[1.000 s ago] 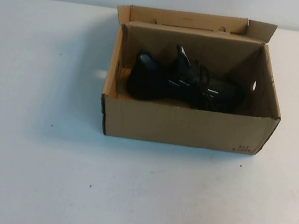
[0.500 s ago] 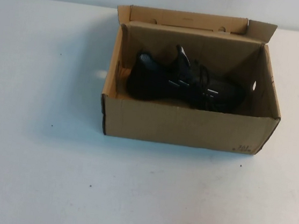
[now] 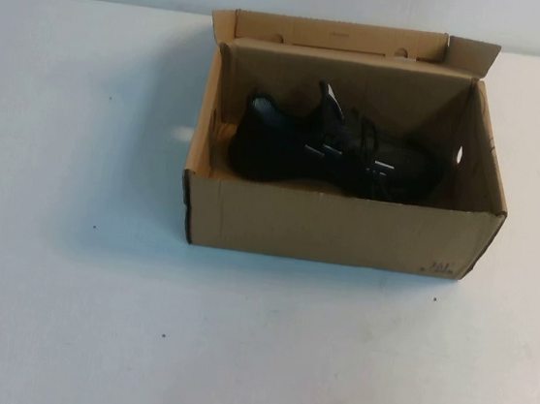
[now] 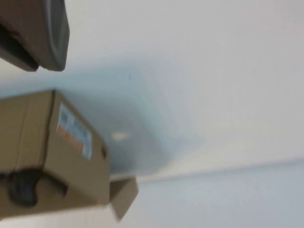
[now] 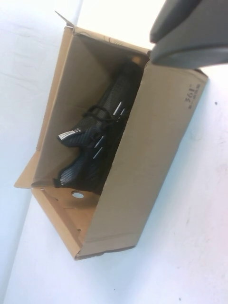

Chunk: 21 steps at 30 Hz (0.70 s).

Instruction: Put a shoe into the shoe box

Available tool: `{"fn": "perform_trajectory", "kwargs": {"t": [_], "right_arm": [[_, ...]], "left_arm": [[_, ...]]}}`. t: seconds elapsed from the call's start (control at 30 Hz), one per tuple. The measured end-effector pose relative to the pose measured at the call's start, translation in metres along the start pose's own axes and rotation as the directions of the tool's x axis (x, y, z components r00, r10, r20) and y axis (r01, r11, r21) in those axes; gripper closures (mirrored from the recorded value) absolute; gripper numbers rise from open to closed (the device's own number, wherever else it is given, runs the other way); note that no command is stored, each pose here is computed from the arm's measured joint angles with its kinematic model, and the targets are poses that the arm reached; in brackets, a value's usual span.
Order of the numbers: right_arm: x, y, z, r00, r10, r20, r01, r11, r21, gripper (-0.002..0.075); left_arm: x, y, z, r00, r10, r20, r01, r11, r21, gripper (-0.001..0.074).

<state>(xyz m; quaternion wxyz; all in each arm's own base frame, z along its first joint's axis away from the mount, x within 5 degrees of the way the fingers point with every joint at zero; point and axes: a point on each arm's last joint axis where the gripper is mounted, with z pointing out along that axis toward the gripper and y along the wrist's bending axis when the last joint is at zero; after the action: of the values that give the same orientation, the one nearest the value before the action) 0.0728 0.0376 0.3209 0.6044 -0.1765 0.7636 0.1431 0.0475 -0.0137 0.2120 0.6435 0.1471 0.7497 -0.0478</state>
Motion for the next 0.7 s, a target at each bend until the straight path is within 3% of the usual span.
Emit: {"fn": "perform_trajectory", "kwargs": {"t": [0.17,0.7], "right_arm": [[0.0,0.0,0.0,1.0,0.002,-0.003,-0.002,1.0,-0.002,0.0742],[0.001,0.001,0.0,1.0,0.002,-0.012,-0.002,1.0,-0.007,0.0742]], "left_arm": [[0.033,-0.002,0.009,0.994,-0.046,-0.096,0.045,0.999,-0.013,0.0736],[0.04,-0.003,0.01,0.989,-0.005,-0.148,0.004,1.0,-0.003,0.0736]]}}
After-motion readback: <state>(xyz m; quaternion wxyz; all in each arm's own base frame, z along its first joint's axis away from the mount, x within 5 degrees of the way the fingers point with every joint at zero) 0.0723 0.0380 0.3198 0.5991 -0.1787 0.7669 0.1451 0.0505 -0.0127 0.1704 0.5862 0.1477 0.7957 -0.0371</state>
